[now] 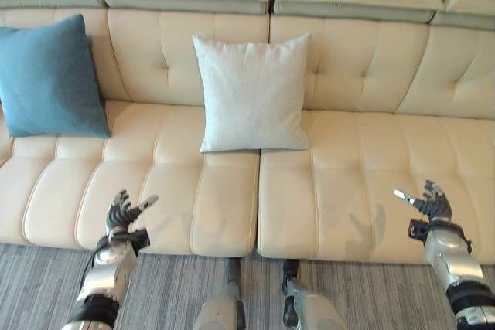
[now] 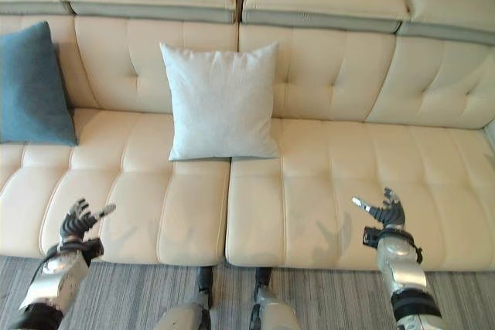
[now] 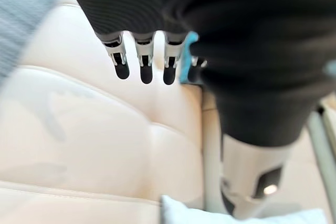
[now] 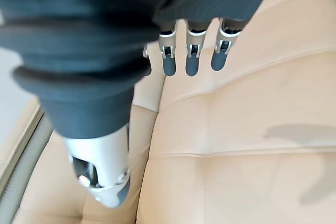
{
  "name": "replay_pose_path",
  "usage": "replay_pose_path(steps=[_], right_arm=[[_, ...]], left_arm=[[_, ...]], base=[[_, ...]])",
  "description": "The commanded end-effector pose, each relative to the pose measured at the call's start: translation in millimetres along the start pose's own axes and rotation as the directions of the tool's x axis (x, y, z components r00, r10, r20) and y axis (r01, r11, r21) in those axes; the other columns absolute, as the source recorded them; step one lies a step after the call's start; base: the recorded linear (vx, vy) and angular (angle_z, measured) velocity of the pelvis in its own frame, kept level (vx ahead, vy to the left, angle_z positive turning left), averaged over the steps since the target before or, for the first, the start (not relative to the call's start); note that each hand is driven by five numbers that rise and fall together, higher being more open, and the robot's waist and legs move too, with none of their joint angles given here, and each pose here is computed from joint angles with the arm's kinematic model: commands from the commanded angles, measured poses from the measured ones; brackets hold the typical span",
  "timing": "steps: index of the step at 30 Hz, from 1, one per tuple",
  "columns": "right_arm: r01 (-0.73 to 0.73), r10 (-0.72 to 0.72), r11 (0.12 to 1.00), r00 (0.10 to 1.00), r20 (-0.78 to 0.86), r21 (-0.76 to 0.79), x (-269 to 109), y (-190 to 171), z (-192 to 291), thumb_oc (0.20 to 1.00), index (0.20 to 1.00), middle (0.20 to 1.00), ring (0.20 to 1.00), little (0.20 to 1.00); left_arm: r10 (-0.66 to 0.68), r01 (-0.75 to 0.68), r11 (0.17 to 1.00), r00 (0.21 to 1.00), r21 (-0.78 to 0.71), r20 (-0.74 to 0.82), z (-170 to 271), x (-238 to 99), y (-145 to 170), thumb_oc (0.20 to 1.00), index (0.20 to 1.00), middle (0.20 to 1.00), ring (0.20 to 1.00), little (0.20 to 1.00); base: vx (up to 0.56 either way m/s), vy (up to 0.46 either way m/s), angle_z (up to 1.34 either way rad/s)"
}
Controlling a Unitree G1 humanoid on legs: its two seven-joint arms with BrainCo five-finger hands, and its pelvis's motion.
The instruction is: Pick up all the scattered cushions and arrange them neatly on the sofa.
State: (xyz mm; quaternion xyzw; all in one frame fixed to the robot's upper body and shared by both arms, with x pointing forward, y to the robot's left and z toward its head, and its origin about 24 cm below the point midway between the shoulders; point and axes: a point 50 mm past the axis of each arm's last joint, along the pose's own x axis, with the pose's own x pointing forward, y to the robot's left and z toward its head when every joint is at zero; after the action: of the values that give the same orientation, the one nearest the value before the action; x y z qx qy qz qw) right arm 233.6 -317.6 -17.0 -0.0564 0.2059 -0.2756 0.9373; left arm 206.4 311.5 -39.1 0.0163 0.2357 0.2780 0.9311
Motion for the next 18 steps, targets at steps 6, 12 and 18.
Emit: replay_pose_path(steps=[6, 12, 18], right_arm=[[-0.059, 0.057, 0.998, 0.995, -0.076, -0.034, -14, 20, -34, 1.000, 1.000, 1.000, 1.000, 1.000], [-0.125, 0.103, 0.987, 0.974, -0.204, -0.098, -33, 22, -74, 1.000, 1.000, 1.000, 1.000, 1.000], [-0.170, 0.131, 0.975, 0.959, -0.249, -0.141, -37, 24, -85, 1.000, 1.000, 1.000, 1.000, 1.000]], left_arm=[[-0.017, 0.032, 0.994, 0.991, 0.108, -0.133, -46, -13, -7, 1.000, 1.000, 1.000, 1.000, 1.000], [-0.047, 0.090, 0.978, 0.974, 0.190, -0.220, -72, -25, -9, 1.000, 1.000, 1.000, 1.000, 1.000], [-0.047, 0.098, 0.972, 0.971, 0.214, -0.234, -75, -26, -8, 1.000, 1.000, 1.000, 1.000, 1.000]], base=[[-0.17, 0.078, -0.05], [-0.15, -0.068, 0.06], [-0.29, -0.243, -0.19]])
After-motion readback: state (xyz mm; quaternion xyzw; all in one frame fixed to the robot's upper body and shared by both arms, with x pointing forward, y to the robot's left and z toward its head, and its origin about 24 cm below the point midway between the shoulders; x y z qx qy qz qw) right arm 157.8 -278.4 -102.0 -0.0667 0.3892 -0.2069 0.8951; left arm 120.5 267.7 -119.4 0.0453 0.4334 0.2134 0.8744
